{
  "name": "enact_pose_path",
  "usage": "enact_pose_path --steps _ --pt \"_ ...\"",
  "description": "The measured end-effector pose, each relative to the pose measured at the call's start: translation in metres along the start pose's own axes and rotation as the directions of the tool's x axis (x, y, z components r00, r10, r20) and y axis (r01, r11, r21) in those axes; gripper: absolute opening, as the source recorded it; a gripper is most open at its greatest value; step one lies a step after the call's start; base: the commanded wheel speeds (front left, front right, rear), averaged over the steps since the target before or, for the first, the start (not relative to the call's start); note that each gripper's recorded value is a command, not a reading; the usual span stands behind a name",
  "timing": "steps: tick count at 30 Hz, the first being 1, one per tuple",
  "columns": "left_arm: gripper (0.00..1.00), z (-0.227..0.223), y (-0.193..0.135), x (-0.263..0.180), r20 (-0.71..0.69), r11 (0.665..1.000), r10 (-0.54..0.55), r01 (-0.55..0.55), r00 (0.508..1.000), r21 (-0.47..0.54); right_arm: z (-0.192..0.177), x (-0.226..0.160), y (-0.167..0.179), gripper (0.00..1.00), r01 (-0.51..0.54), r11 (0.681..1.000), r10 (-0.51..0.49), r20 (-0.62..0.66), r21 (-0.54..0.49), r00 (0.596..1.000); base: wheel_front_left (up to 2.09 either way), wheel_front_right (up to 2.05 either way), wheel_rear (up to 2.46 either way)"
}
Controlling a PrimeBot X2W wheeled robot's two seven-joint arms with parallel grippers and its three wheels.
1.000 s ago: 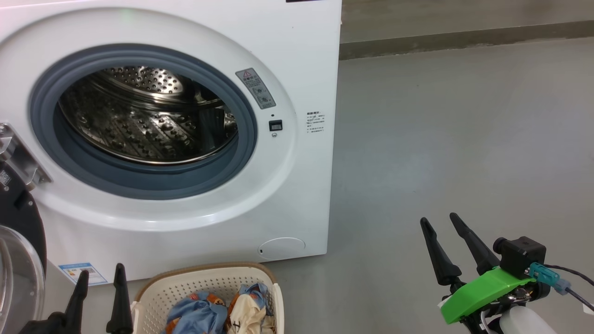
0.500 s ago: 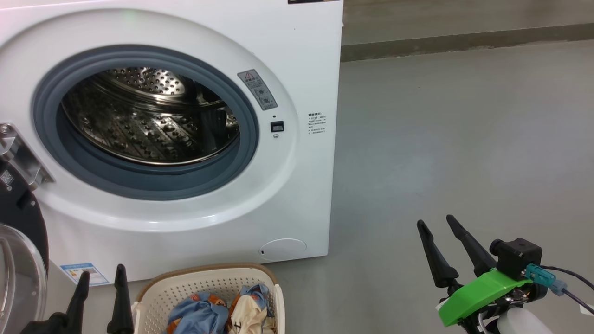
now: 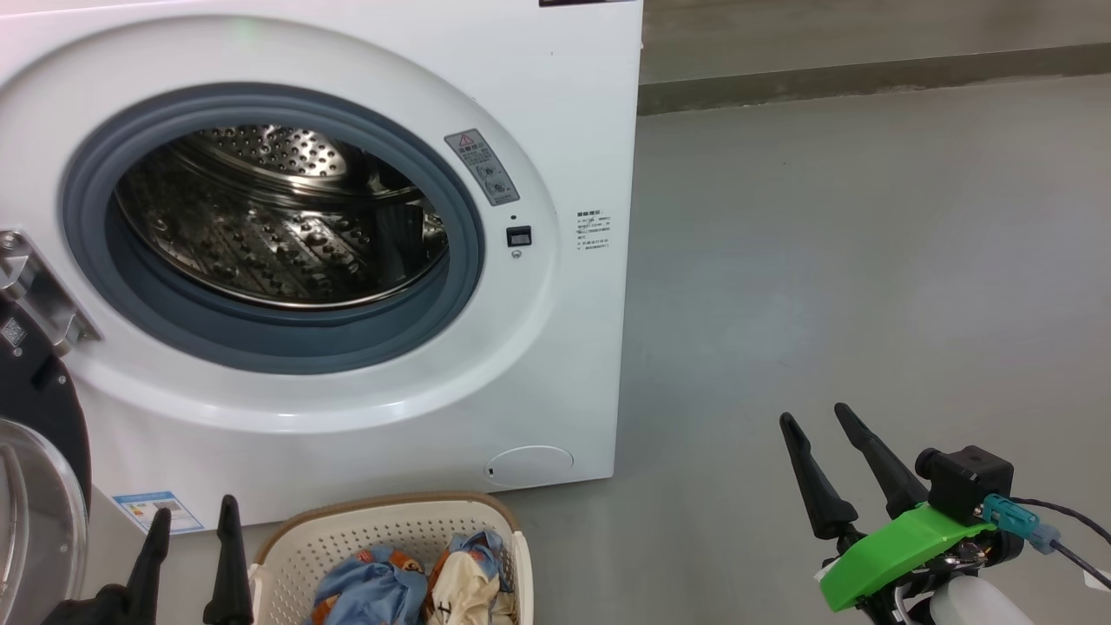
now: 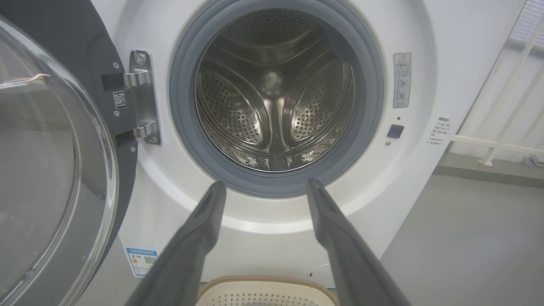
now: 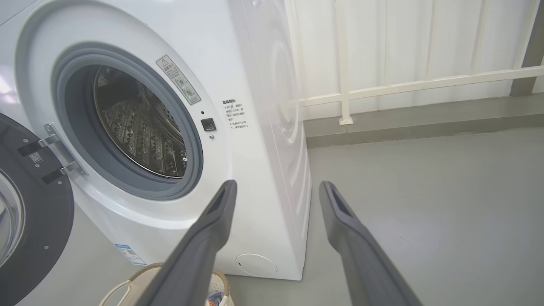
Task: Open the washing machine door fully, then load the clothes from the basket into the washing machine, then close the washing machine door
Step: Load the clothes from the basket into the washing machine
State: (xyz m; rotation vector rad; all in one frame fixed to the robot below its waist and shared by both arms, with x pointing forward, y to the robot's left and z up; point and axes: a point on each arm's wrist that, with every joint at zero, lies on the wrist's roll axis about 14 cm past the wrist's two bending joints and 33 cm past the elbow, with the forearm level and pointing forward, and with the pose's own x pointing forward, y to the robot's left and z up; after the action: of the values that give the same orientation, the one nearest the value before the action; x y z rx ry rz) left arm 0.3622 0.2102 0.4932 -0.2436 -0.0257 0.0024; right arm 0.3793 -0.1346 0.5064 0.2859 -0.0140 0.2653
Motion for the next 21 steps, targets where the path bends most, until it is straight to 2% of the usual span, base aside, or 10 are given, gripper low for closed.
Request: enact_pose_path --steps 21 --pt "1.0 -0.0088 -0.0048 0.0024 -0.027 1.0 -0.014 0.014 1.0 0.001 -0.0047 -0.0016 -0.0045 1.0 0.014 1.0 -0.014 -0.013 0.003 1.0 0.0 0.0 0.0"
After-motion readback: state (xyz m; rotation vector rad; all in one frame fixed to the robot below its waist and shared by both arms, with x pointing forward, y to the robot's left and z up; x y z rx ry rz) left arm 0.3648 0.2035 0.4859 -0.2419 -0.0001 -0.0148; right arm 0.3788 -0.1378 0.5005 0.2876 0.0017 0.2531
